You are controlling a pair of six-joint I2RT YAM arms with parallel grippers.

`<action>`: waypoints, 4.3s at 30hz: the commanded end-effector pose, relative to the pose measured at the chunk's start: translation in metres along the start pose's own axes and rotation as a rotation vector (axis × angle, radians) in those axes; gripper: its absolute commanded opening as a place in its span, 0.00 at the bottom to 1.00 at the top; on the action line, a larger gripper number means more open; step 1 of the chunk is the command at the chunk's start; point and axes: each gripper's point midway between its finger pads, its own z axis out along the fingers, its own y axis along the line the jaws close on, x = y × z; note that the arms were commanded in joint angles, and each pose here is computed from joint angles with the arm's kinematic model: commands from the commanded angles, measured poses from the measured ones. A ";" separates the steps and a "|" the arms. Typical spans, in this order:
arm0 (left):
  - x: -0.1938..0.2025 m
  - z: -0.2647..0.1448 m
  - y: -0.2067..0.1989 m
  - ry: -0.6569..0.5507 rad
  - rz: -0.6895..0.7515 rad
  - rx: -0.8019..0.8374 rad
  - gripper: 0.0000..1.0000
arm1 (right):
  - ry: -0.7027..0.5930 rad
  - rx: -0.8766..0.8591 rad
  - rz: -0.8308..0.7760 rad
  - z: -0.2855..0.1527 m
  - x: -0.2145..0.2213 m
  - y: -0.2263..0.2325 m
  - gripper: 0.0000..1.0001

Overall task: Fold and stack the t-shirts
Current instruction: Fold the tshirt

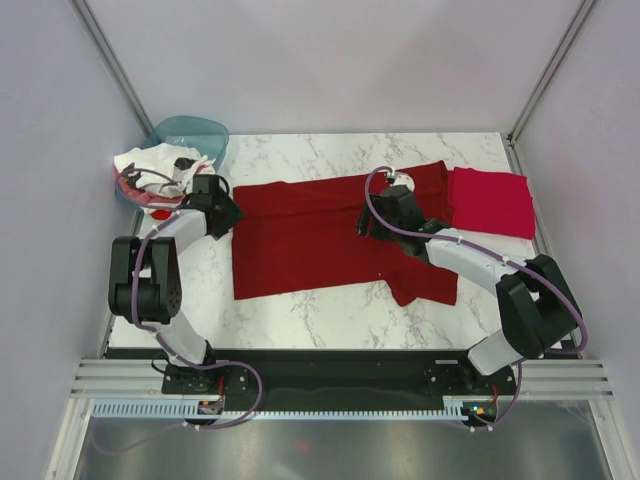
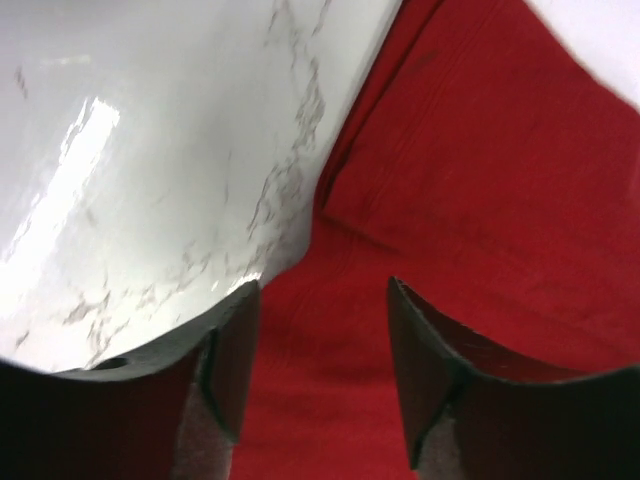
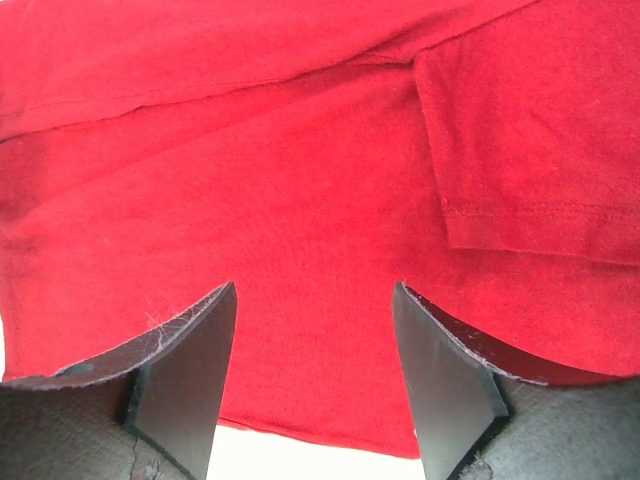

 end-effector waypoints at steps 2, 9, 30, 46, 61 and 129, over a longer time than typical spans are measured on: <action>0.027 -0.036 0.006 0.066 -0.023 0.008 0.66 | -0.045 0.049 0.009 -0.005 -0.015 -0.005 0.73; 0.055 -0.083 0.045 0.019 -0.115 -0.021 0.65 | -0.152 0.293 0.042 -0.037 -0.022 -0.062 0.89; 0.104 -0.069 0.072 0.128 -0.055 -0.032 0.22 | -0.047 0.522 0.185 -0.037 0.031 -0.158 0.84; 0.069 -0.059 0.108 0.053 -0.164 -0.196 0.02 | -0.082 0.491 0.199 -0.048 0.026 -0.155 0.84; 0.035 -0.108 0.077 -0.132 -0.108 0.055 0.37 | -0.066 0.498 0.191 -0.073 0.035 -0.159 0.83; 0.101 -0.114 0.120 0.116 -0.259 -0.175 0.71 | -0.143 0.507 0.256 -0.112 0.044 -0.165 0.02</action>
